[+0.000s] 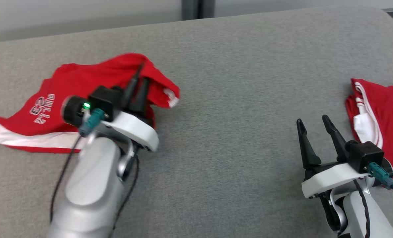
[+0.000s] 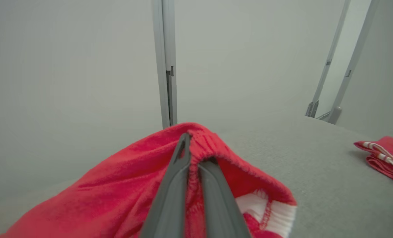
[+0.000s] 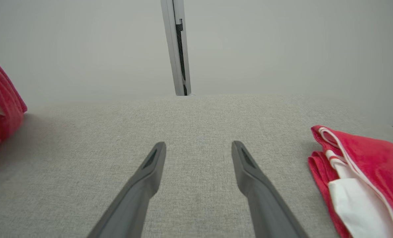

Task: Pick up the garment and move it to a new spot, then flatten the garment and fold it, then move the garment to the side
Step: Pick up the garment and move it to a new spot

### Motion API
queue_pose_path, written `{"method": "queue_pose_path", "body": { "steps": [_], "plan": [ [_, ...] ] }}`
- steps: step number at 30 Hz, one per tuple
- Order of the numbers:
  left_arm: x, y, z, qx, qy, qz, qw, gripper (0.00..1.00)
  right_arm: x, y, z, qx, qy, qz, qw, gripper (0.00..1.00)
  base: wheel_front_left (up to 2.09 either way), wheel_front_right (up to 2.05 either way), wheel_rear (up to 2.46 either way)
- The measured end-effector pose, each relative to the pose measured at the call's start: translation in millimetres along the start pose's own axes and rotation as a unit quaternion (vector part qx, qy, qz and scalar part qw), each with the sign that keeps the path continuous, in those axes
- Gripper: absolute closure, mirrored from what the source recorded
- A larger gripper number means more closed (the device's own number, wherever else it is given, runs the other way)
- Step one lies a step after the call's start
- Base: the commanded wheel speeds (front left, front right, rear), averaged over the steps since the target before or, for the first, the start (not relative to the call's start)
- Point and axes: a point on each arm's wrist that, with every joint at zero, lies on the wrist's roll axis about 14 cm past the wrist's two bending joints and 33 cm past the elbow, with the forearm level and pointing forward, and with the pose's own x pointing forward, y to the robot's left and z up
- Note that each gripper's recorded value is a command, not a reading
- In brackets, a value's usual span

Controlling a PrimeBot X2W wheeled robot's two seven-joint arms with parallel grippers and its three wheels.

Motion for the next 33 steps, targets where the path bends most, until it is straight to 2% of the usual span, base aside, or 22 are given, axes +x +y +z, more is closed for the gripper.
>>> {"method": "queue_pose_path", "body": {
  "steps": [6,11,12,13,14,19,24,33],
  "plan": [
    [-4.3,-77.1,-17.9,-0.051,0.021,-0.084,0.995,1.00,-16.8,-17.9,2.1,0.004,0.000,-0.028,1.000,0.00,0.00,0.00,0.00],
    [-14.8,-115.0,-24.0,-0.063,0.033,-0.123,0.990,1.00,-22.4,-22.5,4.5,0.006,-0.003,-0.036,0.999,0.00,0.00,0.00,0.00],
    [-17.0,-116.2,-26.2,-0.063,0.037,-0.122,0.990,0.71,-22.6,-22.6,4.5,0.006,-0.003,-0.036,0.999,0.00,0.00,0.00,0.00],
    [-19.1,-115.5,-28.3,-0.062,0.040,-0.119,0.990,0.25,-22.8,-22.1,4.2,0.008,-0.003,-0.036,0.999,0.00,0.00,0.00,0.00],
    [-20.7,-113.6,-29.7,-0.062,0.043,-0.114,0.991,0.00,-22.9,-21.2,4.3,0.008,-0.003,-0.034,0.999,0.00,0.00,0.00,0.00],
    [-32.3,-94.5,-37.1,-0.054,0.056,-0.076,0.994,0.00,-22.4,-13.5,5.8,0.011,-0.006,-0.024,1.000,0.00,0.00,0.00,0.00],
    [-52.4,-60.4,-43.6,-0.047,0.069,-0.017,0.996,0.00,-23.0,-3.8,11.3,0.013,-0.014,-0.011,1.000,0.00,0.00,0.00,0.00],
    [-106.4,-3.1,-44.1,-0.045,0.072,0.092,0.992,0.00,-32.4,14.2,16.9,0.014,-0.021,0.011,1.000,0.00,0.00,0.00,0.00]
  ]
}}
